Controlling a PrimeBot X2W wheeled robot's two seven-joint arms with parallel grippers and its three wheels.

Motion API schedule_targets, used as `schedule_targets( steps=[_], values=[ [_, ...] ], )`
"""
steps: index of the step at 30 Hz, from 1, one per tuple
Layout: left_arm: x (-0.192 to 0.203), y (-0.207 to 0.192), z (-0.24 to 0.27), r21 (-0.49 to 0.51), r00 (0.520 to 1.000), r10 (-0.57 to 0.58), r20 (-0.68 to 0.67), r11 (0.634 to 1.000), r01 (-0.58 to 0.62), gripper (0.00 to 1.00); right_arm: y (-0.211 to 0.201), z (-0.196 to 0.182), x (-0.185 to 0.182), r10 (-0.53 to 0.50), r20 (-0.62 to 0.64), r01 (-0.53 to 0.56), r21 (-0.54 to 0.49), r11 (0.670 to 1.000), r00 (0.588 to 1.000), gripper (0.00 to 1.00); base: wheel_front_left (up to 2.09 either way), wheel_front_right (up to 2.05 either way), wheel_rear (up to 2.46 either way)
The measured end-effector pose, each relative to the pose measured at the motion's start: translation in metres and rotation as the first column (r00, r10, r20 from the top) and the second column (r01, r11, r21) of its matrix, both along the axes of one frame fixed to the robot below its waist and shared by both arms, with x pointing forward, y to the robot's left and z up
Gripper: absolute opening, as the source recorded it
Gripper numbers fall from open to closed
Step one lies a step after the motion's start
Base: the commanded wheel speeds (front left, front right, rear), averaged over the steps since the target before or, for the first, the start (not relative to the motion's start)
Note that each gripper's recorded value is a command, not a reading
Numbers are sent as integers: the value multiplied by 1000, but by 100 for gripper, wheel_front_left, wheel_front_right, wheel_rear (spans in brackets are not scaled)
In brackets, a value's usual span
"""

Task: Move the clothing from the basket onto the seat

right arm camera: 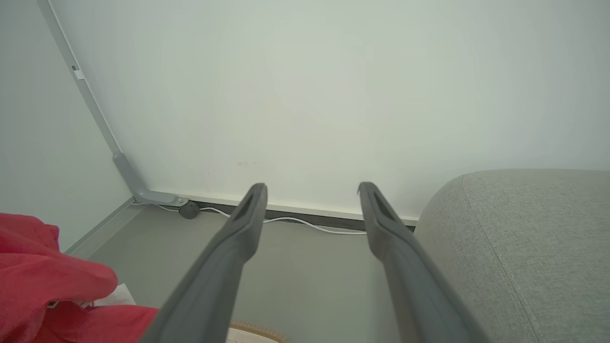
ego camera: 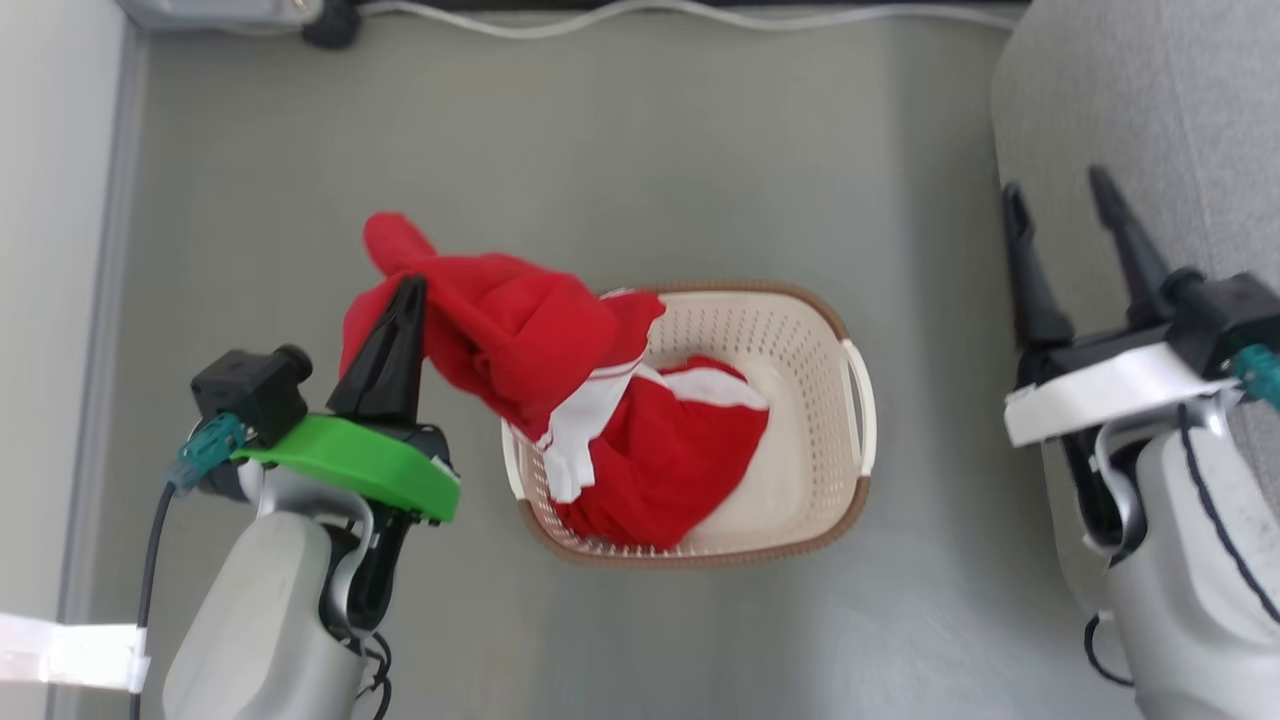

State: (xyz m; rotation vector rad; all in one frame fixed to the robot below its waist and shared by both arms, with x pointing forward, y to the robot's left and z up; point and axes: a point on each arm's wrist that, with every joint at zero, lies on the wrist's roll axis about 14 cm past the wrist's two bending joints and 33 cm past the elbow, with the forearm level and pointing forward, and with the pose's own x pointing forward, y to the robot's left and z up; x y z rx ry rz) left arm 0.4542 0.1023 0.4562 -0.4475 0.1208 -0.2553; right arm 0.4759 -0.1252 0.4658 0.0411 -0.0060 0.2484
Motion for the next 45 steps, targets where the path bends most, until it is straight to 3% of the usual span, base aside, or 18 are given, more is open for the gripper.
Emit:
schedule_targets(
  steps=[14, 30, 39, 45],
  values=[
    [-47, 32, 44, 36, 993, 77, 90, 996, -81, 0, 38, 26, -57, 103, 21, -103, 18, 994, 994, 100, 0, 0, 0],
    [-79, 19, 107, 58, 973, 14, 232, 998, -29, 0, 71, 48, -115, 211, 70, -212, 17, 977, 975, 100, 0, 0, 0],
    [-89, -22, 130, 63, 955, -117, 272, 993, 103, 0, 141, 58, -158, 437, 100, -441, 19, 897, 894, 100, 0, 0, 0],
    [-97, -60, 138, 43, 936, -213, 279, 977, 209, 0, 162, 68, -167, 505, 128, -511, 16, 859, 853, 100, 0, 0, 0]
  ],
)
